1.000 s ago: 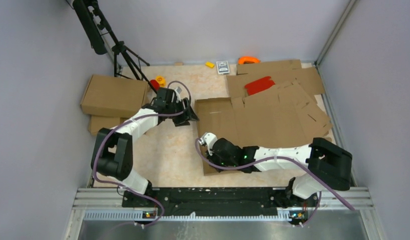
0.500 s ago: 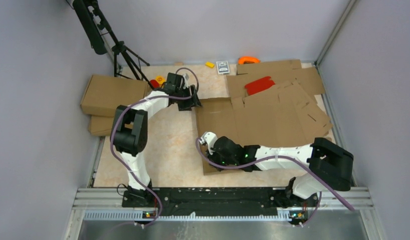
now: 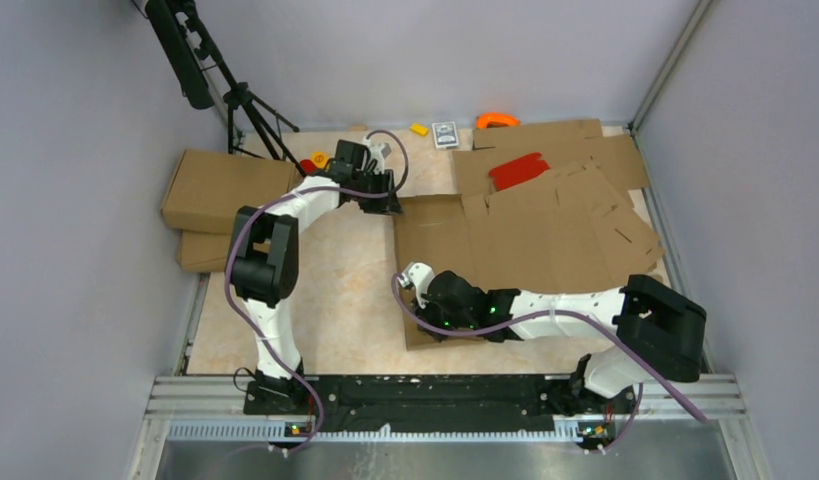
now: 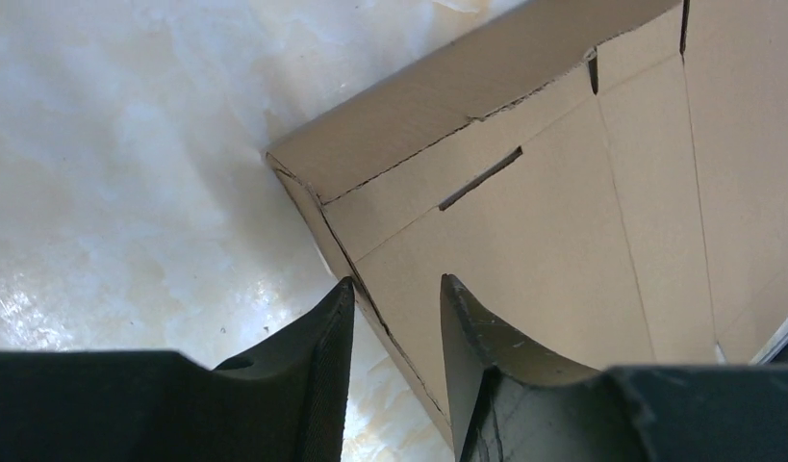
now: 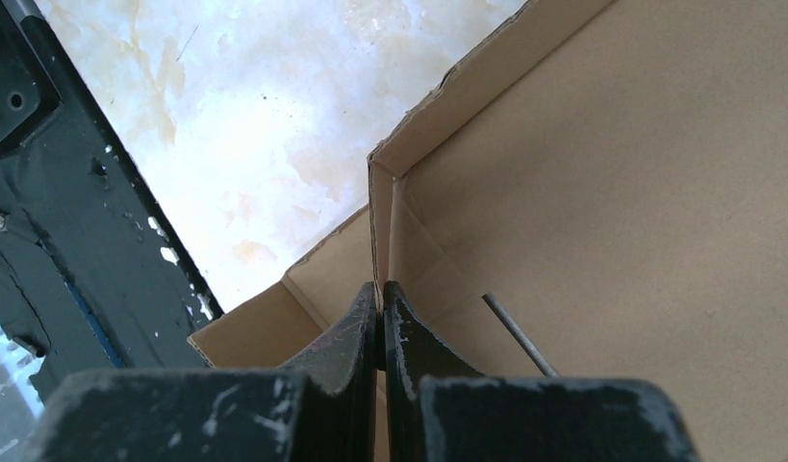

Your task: Fold the paper box

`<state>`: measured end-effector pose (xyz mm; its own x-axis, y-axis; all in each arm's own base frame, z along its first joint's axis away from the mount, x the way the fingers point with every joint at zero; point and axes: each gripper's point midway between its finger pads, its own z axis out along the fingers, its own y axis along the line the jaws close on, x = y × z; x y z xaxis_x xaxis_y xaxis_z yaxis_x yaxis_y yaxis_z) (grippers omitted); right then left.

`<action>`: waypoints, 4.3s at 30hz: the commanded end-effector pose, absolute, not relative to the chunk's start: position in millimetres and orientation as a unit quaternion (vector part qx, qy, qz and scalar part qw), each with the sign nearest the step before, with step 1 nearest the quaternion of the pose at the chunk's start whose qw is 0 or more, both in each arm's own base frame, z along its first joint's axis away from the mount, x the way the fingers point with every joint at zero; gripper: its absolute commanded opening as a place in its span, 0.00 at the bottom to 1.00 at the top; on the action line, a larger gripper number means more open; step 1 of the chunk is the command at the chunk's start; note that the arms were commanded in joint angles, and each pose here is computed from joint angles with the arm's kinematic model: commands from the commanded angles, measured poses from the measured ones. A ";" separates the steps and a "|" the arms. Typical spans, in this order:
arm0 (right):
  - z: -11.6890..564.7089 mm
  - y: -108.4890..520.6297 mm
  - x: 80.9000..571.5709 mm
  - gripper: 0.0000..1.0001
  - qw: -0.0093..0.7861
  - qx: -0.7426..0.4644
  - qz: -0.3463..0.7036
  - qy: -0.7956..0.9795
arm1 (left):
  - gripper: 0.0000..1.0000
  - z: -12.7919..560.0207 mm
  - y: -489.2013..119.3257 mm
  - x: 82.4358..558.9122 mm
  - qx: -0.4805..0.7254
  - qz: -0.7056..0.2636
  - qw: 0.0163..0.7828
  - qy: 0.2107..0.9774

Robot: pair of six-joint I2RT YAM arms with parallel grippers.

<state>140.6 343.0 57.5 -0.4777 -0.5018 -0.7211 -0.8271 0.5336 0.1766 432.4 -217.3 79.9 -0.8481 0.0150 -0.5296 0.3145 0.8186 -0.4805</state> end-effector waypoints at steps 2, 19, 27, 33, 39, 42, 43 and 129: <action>66.0 348.6 148.7 0.00 0.322 -0.402 0.268 0.814 | 0.41 86.1 -228.8 435.4 0.158 -0.314 0.279 0.894; 66.0 349.3 150.3 0.00 0.318 -0.404 0.267 0.815 | 0.51 80.1 -213.5 465.7 0.146 -0.247 0.304 0.908; 64.9 347.3 153.2 0.00 0.320 -0.399 0.263 0.818 | 0.20 78.8 -217.4 456.0 0.174 -0.260 0.299 0.901; 66.0 340.4 169.4 0.04 0.335 -0.369 0.245 0.832 | 0.12 82.9 -221.8 441.0 0.200 -0.259 0.306 0.894; 72.9 341.5 176.1 0.04 0.344 -0.355 0.251 0.832 | 0.07 73.9 -225.5 423.8 0.245 -0.200 0.302 0.899; 74.4 342.1 176.4 0.04 0.345 -0.357 0.252 0.831 | 0.06 71.9 -230.1 416.6 0.259 -0.188 0.298 0.899; 74.4 342.3 176.2 0.04 0.344 -0.358 0.252 0.830 | 0.06 72.7 -231.1 415.5 0.263 -0.181 0.300 0.899; 75.1 338.4 151.8 0.63 0.300 -0.401 0.318 0.805 | 0.09 51.7 -295.7 410.7 0.315 -0.236 0.273 0.878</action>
